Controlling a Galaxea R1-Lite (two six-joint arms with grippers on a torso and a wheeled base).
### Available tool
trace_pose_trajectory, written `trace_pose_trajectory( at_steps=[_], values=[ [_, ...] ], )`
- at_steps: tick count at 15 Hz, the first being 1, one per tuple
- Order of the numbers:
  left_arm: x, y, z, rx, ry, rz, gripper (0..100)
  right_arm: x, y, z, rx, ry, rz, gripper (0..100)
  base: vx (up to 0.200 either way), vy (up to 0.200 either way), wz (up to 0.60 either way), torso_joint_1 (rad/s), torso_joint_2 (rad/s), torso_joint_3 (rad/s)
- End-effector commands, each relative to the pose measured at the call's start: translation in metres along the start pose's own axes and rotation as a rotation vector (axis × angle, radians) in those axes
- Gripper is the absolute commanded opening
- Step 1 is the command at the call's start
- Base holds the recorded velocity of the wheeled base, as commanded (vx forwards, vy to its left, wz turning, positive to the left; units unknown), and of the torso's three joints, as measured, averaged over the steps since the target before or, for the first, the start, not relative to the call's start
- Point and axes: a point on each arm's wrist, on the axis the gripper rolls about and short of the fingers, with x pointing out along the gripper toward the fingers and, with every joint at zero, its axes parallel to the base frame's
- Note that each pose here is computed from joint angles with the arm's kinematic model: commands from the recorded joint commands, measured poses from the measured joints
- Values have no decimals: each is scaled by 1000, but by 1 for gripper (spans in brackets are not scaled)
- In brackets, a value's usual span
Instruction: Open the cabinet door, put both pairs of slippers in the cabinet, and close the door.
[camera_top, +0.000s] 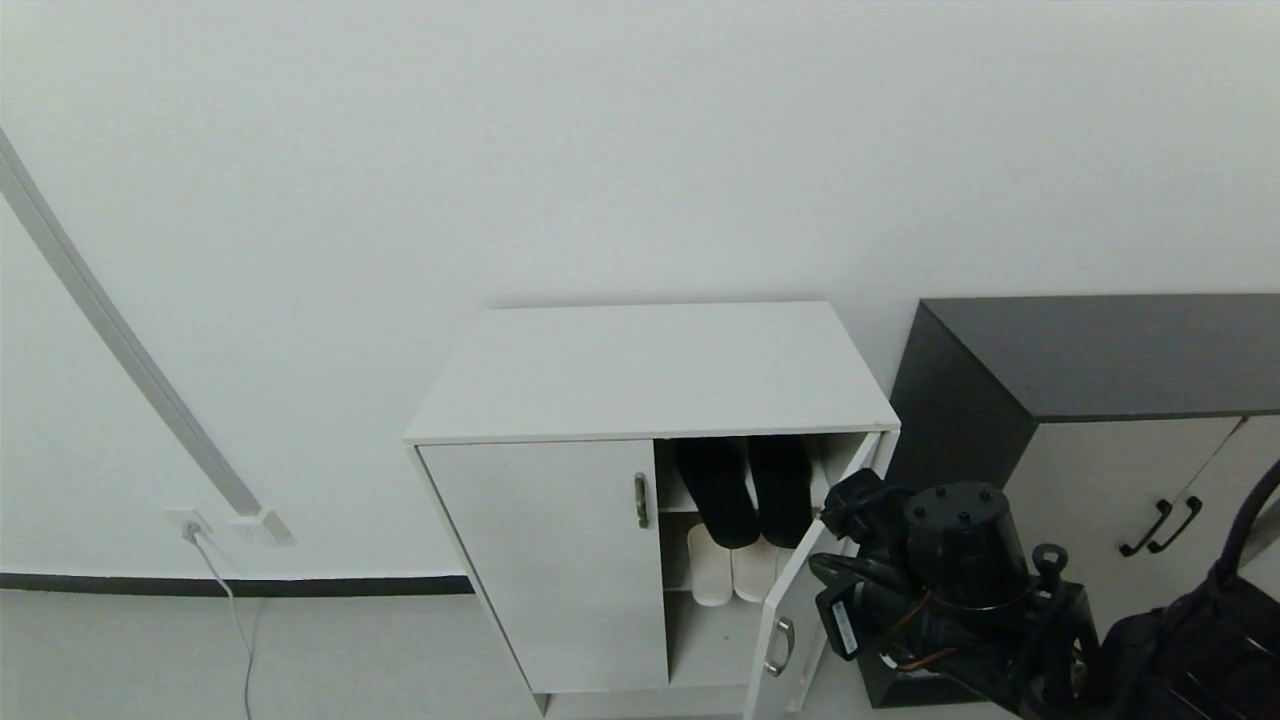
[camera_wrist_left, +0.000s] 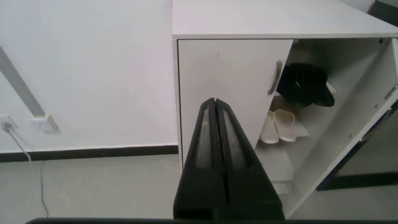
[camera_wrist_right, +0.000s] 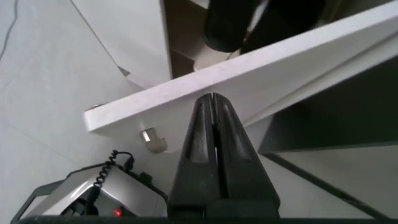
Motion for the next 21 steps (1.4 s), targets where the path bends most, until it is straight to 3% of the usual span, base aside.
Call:
trace_pose_trajectory(
  at_steps=[1, 14, 21],
  values=[
    [0, 0, 0, 0, 1, 0, 0, 8, 0, -3, 3, 14, -4, 0, 0, 0, 0, 0, 0, 0],
    [0, 0, 0, 0, 1, 0, 0, 82, -4, -11, 131, -68, -42, 0, 0, 0, 0, 0, 0, 0],
    [0, 0, 0, 0, 1, -2, 0, 119, -35, -14, 201, -90, -121, 0, 0, 0, 0, 0, 0, 0]
  ],
)
